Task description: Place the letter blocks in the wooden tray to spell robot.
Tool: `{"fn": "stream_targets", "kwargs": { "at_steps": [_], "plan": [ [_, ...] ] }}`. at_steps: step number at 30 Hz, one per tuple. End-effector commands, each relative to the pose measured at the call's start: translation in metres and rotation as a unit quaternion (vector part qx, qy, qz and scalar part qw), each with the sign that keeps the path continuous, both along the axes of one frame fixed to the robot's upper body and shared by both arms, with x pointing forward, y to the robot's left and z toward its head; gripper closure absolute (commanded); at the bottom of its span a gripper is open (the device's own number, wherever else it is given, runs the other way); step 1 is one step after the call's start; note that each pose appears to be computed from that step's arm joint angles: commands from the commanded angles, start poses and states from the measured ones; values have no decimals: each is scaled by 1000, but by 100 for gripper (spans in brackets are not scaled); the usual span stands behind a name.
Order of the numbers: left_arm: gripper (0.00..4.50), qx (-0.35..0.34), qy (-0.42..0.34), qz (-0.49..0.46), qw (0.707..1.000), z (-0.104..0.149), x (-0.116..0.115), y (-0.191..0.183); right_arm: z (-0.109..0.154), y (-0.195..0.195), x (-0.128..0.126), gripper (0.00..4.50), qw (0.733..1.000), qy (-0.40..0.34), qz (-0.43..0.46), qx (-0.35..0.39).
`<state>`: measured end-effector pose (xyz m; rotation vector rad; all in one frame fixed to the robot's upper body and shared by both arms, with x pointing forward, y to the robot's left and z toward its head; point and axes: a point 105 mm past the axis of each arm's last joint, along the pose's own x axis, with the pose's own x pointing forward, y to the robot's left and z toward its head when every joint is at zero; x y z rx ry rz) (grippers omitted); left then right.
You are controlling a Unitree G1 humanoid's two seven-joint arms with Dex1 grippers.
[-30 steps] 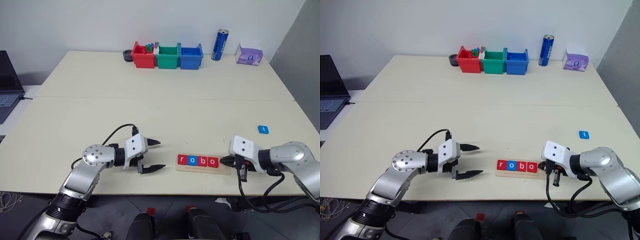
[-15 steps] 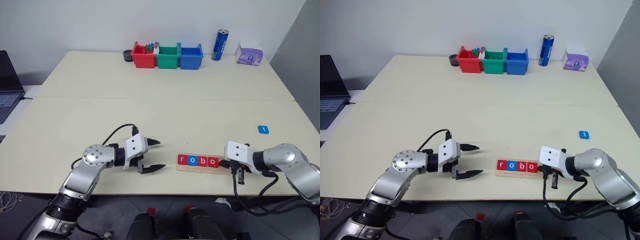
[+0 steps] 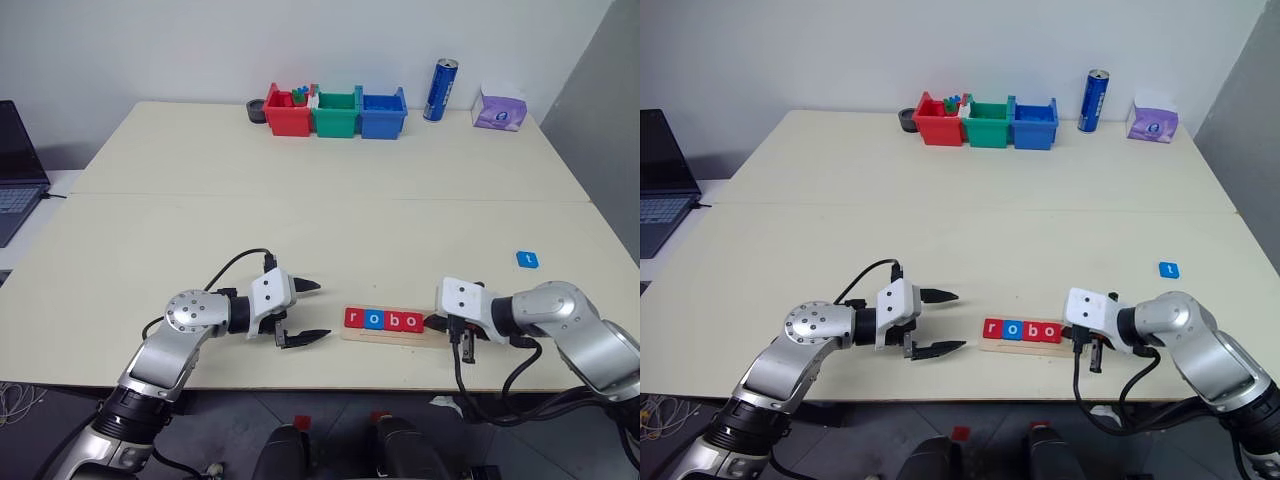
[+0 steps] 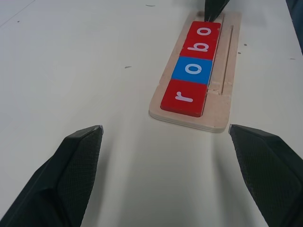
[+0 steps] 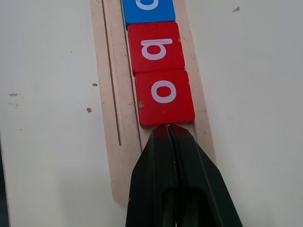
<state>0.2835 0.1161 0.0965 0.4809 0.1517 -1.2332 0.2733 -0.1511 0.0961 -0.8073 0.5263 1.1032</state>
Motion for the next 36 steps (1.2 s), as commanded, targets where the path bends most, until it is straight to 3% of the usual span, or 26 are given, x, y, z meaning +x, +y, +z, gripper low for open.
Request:
{"fn": "stream_targets", "kwargs": {
  "at_steps": [1, 5, 7, 9, 11, 16, 18, 21, 30, 36],
  "plan": [
    [0, -3, -16, -6, 1000, 5, -2, -3, 19, -3, 10, 446, 999, -41, 3, -1],
    [0, -2, -15, -7, 1000, 5, -2, -4, 31, -11, 14, 446, 999, -52, -9, 4],
    [0, -4, -17, -6, 1000, 6, -1, -4, 48, -26, 18, 446, 996, -65, -55, 32],
    [0, -7, -17, -3, 1000, 7, -1, -4, 62, -42, 27, 409, 987, -94, -114, 64],
    [0, -10, -16, -2, 1000, 8, -1, -5, 70, -64, 40, 354, 965, -125, -204, 109],
    [0, -15, -15, -2, 1000, 10, 0, -10, 66, -104, 53, 180, 878, -164, -387, 227],
    [0, -16, -17, -5, 1000, 11, 1, -12, 60, -122, 58, 110, 837, -194, -455, 233],
    [0, -15, -19, -9, 1000, 12, 2, -13, 52, -133, 62, 8, 813, -211, -493, 227],
    [0, -10, -21, -13, 1000, 10, 4, -14, 25, -166, 90, 3, 734, -200, -601, 246],
    [0, -7, -23, -11, 1000, 7, 5, -11, 9, -180, 102, 3, 721, -182, -633, 215]
  ]
}}
